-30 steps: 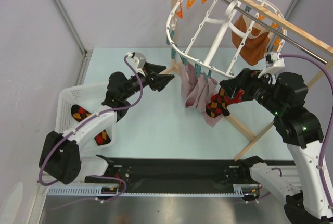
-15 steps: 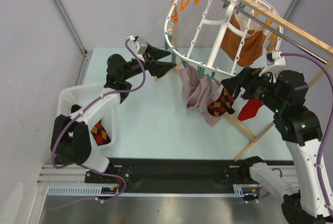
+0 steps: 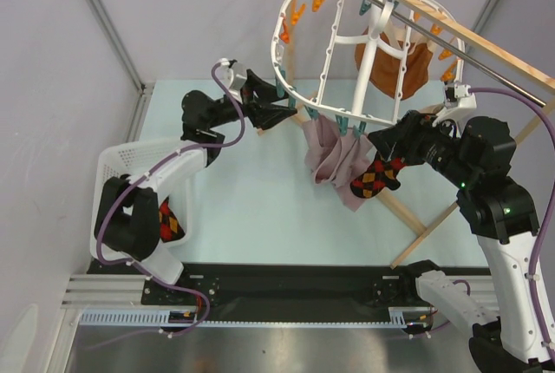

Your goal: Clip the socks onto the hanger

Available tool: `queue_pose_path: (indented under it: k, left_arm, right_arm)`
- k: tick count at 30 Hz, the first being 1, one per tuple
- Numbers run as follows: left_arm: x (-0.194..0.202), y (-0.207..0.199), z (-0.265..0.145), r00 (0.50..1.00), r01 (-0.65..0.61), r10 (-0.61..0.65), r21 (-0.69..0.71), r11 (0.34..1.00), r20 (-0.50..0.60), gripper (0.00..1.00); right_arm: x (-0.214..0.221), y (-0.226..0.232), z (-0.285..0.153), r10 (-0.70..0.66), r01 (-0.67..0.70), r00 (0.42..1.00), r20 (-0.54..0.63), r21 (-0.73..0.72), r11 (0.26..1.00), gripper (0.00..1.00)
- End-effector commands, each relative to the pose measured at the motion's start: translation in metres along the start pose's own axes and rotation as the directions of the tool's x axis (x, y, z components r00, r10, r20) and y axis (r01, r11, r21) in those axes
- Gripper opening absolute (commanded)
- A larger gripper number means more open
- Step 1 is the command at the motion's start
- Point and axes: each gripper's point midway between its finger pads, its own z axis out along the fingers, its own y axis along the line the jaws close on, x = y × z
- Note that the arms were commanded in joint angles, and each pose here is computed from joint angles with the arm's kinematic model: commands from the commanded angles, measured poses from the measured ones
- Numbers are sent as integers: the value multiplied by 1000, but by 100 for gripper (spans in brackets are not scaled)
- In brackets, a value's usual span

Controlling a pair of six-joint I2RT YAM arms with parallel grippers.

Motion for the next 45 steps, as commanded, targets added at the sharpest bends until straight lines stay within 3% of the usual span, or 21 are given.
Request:
queue_pose_path:
  k: [1, 12, 13, 19, 25, 27, 31, 37, 38, 45]
  left_arm:
    - [-21, -27, 0, 996, -74, 67, 114, 991, 62, 57]
    - [-11, -46, 11, 998, -54, 53, 96, 994, 16, 46]
    - [-9, -48, 11, 999, -44, 43, 91, 995, 12, 42]
    - [-11, -47, 16, 999, -46, 46, -37, 998, -4, 23]
    - [-28, -50, 14, 998, -58, 60, -217, 974, -1, 11]
    - [-25, -53, 12, 997, -66, 56, -251, 966, -46, 8]
    - [-25, -53, 13, 997, -43, 13, -407, 912, -75, 9]
    - [-1, -68, 16, 984, -15, -85, -537, 843, -160, 1]
    - [-1, -61, 11, 984, -36, -76, -592, 805, -164, 1]
    - [-3, -80, 9, 984, -79, -48, -669, 739, -170, 0]
  right_arm:
    - [-15, 11, -7, -18, 20, 999, 42, -38, 999, 83]
    - [-16, 16, -10, -9, 12, 999, 45, -60, 998, 83]
    - [-16, 18, -11, -8, 11, 999, 43, -66, 998, 83]
    - [-15, 27, -14, 24, -20, 999, 32, -105, 994, 83]
    - [-13, 38, -19, 63, -62, 998, 2, -155, 986, 83]
    - [-13, 42, -20, 79, -79, 997, -9, -166, 983, 83]
    - [-10, 55, -24, 118, -127, 992, -52, -225, 966, 82]
    - [-21, 84, -37, 150, -169, 985, -81, -342, 924, 83]
    - [-24, 90, -40, 169, -190, 982, -90, -364, 912, 83]
    - [-20, 118, -47, 206, -273, 961, -187, -492, 827, 82]
